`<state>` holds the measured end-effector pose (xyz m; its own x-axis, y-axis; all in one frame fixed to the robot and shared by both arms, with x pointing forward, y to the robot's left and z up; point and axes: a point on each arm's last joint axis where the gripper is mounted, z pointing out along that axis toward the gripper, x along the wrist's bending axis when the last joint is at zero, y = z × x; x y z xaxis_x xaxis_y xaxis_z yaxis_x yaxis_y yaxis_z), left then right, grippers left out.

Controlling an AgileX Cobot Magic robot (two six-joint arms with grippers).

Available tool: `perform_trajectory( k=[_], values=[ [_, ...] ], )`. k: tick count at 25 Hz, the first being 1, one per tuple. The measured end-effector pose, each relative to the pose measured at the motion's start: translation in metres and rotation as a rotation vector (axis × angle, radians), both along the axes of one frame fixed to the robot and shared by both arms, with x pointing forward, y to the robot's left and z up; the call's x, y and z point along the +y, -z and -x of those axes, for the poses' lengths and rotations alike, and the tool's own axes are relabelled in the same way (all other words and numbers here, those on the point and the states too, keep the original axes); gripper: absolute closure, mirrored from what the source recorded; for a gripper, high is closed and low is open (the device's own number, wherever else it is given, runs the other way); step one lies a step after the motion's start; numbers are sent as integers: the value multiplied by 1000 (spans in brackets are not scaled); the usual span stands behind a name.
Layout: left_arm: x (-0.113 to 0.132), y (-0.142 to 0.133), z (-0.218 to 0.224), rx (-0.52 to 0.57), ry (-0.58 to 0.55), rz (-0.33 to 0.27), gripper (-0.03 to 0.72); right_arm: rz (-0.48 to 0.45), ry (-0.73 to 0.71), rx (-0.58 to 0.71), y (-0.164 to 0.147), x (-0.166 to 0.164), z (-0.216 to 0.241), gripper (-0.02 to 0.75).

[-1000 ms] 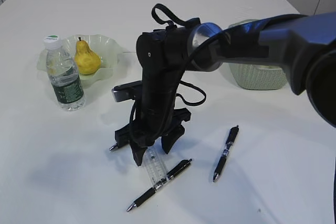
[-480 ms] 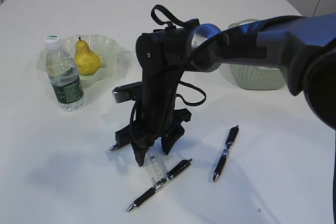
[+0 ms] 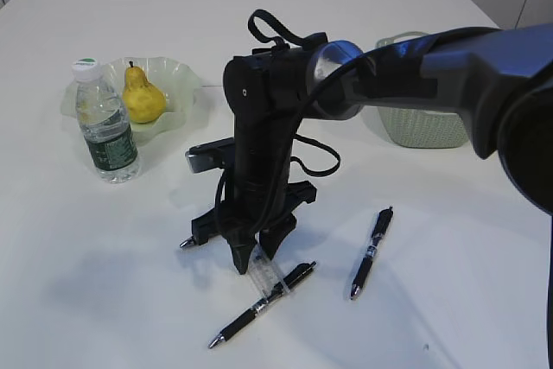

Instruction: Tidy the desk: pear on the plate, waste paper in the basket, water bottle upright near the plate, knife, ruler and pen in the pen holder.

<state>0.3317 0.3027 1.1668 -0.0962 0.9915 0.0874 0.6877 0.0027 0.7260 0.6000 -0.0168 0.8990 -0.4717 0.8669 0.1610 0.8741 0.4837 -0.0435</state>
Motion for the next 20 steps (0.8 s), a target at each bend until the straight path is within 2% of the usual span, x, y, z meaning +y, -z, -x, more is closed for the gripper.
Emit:
perform_trajectory(
  k=[6, 20],
  values=[
    [0, 0, 0, 0, 0, -1, 449, 10, -3, 17, -2, 0, 0, 434],
    [0, 0, 0, -1, -1, -3, 449, -36, -2, -27, -19, 9, -10, 435]
  ],
)
